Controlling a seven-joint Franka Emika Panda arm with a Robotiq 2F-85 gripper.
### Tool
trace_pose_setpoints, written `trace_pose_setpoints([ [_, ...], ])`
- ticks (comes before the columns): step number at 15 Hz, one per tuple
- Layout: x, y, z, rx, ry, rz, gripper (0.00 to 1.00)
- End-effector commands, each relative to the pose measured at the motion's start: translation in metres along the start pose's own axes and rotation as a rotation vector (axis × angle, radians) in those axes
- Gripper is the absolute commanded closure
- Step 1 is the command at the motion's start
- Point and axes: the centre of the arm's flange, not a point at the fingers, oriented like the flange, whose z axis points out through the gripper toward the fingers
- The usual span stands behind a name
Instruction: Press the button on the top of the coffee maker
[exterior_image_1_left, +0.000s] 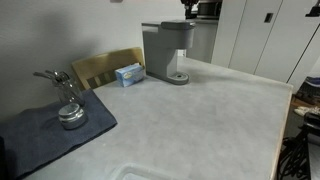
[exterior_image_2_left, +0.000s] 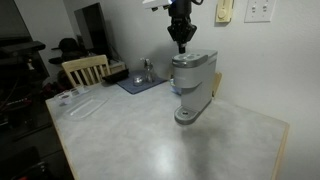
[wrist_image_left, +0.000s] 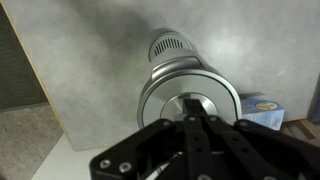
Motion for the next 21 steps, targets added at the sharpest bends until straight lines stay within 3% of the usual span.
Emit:
trace_pose_setpoints([
  [1, -0.014, 0.004, 0.008, -0.018, -0.023, -0.001, 1.00],
  [13, -0.011, 0.003, 0.012, 0.008, 0.083, -0.021, 1.00],
  [21, -0.017, 0.005, 0.024, 0.012, 0.101, -0.017, 1.00],
])
